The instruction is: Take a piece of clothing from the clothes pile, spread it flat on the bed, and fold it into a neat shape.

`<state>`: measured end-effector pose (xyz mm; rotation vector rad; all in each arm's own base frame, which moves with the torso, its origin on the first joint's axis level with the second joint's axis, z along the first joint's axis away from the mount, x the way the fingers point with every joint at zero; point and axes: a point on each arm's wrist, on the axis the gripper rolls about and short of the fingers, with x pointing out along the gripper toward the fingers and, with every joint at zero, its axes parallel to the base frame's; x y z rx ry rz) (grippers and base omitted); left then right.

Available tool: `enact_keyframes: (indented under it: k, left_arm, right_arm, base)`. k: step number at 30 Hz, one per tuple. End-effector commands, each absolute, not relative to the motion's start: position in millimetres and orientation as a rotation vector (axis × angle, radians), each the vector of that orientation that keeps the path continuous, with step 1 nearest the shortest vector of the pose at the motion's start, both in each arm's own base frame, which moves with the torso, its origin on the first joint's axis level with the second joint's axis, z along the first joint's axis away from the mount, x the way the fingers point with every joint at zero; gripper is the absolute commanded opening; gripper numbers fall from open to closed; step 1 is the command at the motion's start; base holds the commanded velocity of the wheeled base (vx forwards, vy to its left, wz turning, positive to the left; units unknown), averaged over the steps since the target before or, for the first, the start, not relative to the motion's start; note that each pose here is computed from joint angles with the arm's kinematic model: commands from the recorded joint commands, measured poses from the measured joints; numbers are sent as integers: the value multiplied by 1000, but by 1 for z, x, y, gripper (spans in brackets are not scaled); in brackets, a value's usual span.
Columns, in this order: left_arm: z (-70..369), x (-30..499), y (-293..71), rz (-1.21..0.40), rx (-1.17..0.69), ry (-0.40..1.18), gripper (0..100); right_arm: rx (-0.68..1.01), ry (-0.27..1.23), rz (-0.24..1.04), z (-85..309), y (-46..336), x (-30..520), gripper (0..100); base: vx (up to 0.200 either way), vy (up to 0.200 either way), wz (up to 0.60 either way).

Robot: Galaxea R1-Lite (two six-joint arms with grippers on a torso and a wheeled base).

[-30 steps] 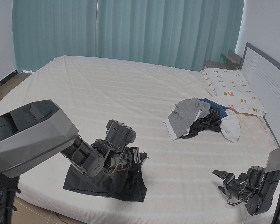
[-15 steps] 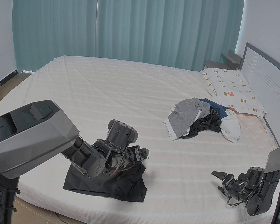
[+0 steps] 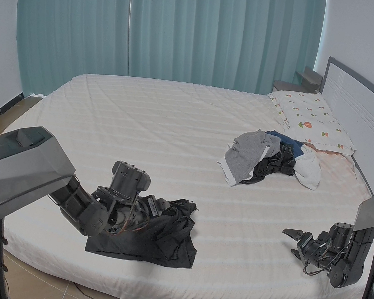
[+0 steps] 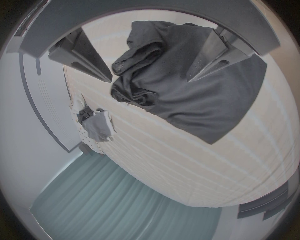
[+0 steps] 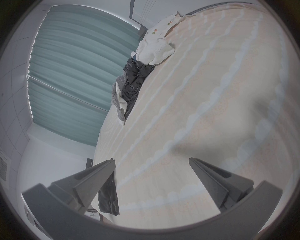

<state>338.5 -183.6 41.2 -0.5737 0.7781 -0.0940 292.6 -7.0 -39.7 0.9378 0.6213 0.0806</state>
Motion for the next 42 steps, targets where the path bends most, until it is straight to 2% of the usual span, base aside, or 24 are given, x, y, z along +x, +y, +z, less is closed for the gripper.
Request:
enact_keyframes:
  k: [1, 9, 15, 33, 42]
  left_arm:
    - [39, 337, -156, -22, -614, 791, 100]
    - [18, 340, -140, 4, -687, 785, 100]
    - [21, 341, -135, -3, -712, 768, 100]
    - [22, 356, -104, 56, -791, 739, 100]
    - [29, 363, -88, 27, -905, 755, 100]
  right_arm:
    - [936, 613, 83, -40, -7, 293, 100]
    - [926, 620, 82, -42, -7, 292, 100]
    - [913, 625, 83, -43, -6, 292, 100]
    - [903, 611, 83, -42, -6, 294, 100]
    - [775, 562, 56, -34, 20, 296, 100]
  base:
    - [0, 0, 0]
    - [0, 0, 0]
    - [0, 0, 0]
    - [0, 200, 0]
    - [0, 200, 0]
